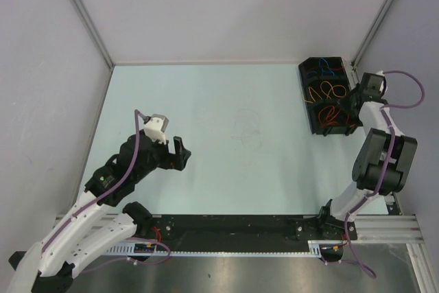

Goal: Untangle the cables

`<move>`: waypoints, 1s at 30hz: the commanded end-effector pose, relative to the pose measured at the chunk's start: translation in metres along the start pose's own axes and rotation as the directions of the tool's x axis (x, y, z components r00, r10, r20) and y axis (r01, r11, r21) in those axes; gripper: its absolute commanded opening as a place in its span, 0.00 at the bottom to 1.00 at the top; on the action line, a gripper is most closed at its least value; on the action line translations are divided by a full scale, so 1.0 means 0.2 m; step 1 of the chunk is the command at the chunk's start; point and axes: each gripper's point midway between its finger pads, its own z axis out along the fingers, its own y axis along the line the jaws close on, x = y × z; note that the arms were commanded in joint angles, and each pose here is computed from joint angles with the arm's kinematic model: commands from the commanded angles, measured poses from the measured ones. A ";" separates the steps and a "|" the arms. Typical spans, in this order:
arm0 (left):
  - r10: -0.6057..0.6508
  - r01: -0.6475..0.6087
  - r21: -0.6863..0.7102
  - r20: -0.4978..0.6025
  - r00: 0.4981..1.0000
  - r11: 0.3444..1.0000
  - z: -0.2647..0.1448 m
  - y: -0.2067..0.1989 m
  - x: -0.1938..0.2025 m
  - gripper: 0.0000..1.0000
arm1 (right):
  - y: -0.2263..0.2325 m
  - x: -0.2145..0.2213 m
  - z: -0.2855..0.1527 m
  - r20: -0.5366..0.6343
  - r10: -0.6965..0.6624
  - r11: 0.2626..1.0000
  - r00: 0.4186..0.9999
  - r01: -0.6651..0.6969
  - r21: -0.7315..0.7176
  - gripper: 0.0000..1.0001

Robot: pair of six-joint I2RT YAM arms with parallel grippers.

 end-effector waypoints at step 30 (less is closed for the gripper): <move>-0.024 0.023 0.005 0.030 0.999 1.000 0.00 -0.01 -0.04 0.93 | 0.75 0.52 -0.36 -0.057 -0.408 0.850 0.911 0.357 -0.388 0.50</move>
